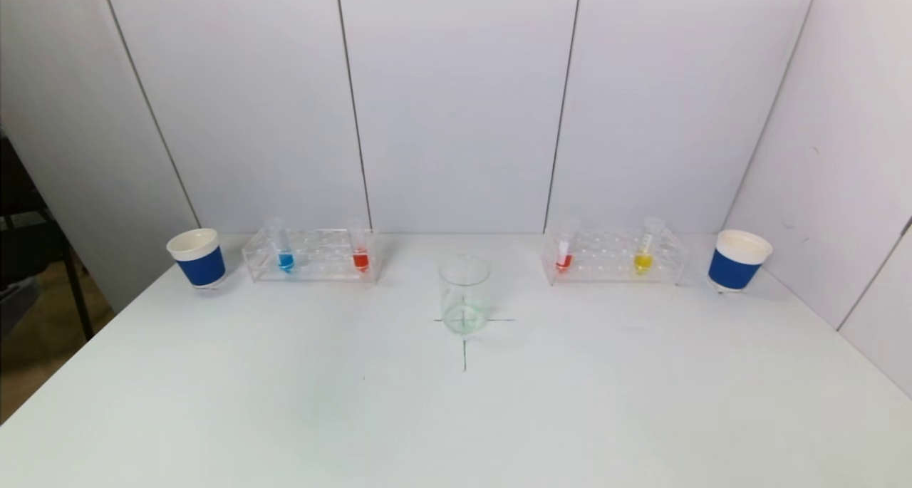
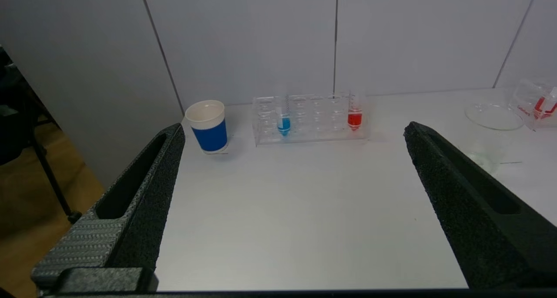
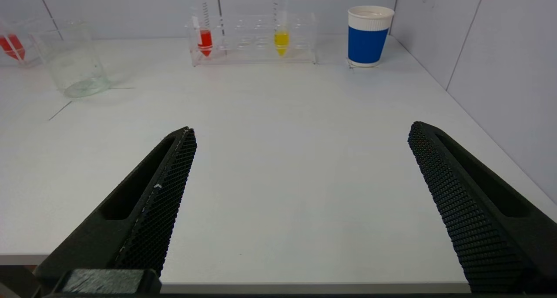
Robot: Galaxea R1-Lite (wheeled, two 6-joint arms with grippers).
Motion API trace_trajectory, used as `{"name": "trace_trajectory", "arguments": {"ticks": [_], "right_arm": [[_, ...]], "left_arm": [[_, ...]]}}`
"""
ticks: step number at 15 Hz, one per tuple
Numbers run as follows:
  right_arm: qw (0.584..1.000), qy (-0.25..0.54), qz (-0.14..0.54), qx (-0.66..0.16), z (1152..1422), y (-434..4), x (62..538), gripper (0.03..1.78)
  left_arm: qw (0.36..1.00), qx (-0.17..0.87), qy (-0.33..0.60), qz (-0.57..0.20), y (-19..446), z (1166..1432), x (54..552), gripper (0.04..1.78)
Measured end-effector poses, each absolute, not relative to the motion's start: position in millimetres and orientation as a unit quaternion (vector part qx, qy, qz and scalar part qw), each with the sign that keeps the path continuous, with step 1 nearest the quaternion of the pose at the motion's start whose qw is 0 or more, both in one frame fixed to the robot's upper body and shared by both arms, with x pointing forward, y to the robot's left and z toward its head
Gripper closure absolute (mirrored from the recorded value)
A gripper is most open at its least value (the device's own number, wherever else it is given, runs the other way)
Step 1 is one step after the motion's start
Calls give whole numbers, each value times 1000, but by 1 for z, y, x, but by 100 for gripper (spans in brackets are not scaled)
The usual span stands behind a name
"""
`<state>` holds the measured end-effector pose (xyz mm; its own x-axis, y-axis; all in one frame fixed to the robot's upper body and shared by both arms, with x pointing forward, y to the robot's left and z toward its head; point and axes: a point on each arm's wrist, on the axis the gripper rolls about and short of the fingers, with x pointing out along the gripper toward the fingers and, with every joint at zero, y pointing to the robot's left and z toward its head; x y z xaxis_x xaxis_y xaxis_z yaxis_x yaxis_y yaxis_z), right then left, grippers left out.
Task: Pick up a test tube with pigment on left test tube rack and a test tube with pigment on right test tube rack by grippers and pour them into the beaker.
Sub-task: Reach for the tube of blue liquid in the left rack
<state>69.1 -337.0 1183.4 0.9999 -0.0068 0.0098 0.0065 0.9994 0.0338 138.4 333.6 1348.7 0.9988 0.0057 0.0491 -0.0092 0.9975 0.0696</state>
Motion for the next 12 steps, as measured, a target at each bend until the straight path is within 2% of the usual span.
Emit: {"name": "trace_trajectory", "arguments": {"ticks": [3, 5, 9, 12], "right_arm": [[1000, -5, -3, 17, 1183, -337, 69, 4], [1000, -5, -3, 17, 1183, -337, 69, 4], [1000, -5, -3, 17, 1183, -337, 69, 4], [1000, -5, -3, 17, 1183, -337, 69, 4]], "left_arm": [[999, 38, -22, -12, 333, 1356, 189, 6], [999, 37, -9, -31, 332, 1351, 221, 6], [998, 36, 7, -48, 333, 1327, 283, 6], [998, 37, 8, -47, 340, 1299, 329, 6]]}}
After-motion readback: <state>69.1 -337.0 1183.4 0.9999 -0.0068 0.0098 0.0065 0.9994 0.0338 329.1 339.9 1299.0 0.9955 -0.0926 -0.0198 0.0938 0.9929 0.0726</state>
